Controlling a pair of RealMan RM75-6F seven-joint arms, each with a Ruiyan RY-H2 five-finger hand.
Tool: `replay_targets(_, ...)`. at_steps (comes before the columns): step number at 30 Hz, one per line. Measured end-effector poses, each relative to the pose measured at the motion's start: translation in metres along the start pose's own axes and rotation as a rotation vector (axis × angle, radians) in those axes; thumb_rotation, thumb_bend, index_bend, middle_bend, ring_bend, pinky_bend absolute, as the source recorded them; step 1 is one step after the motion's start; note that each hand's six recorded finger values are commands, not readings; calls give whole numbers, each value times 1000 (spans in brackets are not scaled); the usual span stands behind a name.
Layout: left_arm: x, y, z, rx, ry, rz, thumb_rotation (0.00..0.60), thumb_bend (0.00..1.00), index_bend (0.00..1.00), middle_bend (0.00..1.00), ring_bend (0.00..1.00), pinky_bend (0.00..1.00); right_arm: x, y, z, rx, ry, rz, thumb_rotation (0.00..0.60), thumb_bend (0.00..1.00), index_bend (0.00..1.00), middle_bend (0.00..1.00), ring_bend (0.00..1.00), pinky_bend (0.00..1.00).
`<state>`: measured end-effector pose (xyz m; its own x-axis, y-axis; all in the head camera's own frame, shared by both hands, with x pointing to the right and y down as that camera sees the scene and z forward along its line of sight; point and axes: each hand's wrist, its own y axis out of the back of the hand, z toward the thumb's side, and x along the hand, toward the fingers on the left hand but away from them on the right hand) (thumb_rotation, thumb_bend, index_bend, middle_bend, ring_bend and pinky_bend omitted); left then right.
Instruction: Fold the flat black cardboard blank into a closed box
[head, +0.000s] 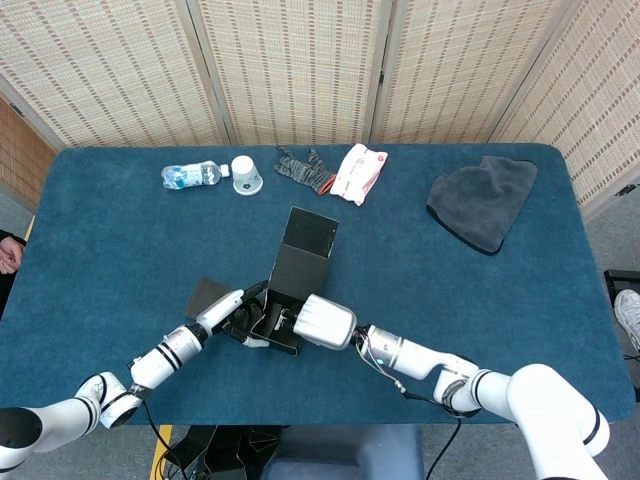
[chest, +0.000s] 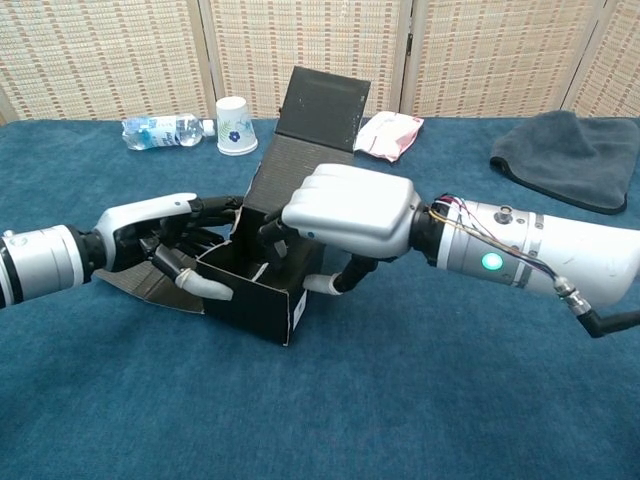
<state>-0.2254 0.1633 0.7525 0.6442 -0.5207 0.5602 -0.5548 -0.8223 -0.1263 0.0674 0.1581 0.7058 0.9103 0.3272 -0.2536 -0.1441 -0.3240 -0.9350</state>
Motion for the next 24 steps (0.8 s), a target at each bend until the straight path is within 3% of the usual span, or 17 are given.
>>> replay_targets(24,1,1,-3,-20,5,-5,600,71,98,166,469,653,-1,1,-3,-38,29,64,600,371,661,637,788,980)
